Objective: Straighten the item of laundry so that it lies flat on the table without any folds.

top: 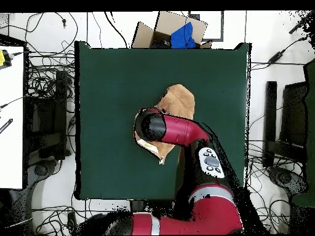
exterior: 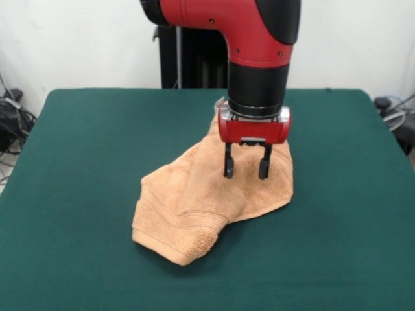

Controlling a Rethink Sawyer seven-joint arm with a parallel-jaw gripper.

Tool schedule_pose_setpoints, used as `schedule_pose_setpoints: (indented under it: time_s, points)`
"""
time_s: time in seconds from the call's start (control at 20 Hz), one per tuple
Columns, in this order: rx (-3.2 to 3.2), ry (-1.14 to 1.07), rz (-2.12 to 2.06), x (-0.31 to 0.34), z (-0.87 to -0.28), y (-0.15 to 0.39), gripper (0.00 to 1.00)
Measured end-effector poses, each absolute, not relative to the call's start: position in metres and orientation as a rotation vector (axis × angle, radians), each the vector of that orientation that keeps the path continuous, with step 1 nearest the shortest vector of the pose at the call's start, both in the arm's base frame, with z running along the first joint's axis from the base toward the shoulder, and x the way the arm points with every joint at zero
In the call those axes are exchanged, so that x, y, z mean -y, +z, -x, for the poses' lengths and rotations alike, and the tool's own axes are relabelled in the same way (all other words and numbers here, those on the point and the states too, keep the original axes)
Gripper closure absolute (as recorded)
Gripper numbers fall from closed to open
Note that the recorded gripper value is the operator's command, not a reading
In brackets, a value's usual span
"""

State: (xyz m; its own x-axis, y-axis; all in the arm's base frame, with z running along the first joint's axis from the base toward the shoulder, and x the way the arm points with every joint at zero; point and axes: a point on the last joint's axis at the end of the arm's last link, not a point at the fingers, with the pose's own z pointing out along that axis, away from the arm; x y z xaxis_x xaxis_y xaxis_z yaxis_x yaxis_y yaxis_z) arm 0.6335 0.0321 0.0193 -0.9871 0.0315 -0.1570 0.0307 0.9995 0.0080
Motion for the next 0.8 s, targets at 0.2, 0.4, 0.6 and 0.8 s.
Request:
schedule_pose_setpoints:
  time_s: [0.2,0.4,0.6,0.8]
  points:
    - [-2.985,0.005,-0.054,-0.028,-0.633,0.018,0.0]
    - [-2.983,0.004,-0.066,-0.023,-0.634,0.018,0.0]
    - [-2.981,0.002,-0.08,-0.017,-0.636,0.017,0.0]
    - [-2.98,0.001,-0.09,-0.012,-0.637,0.016,0.0]
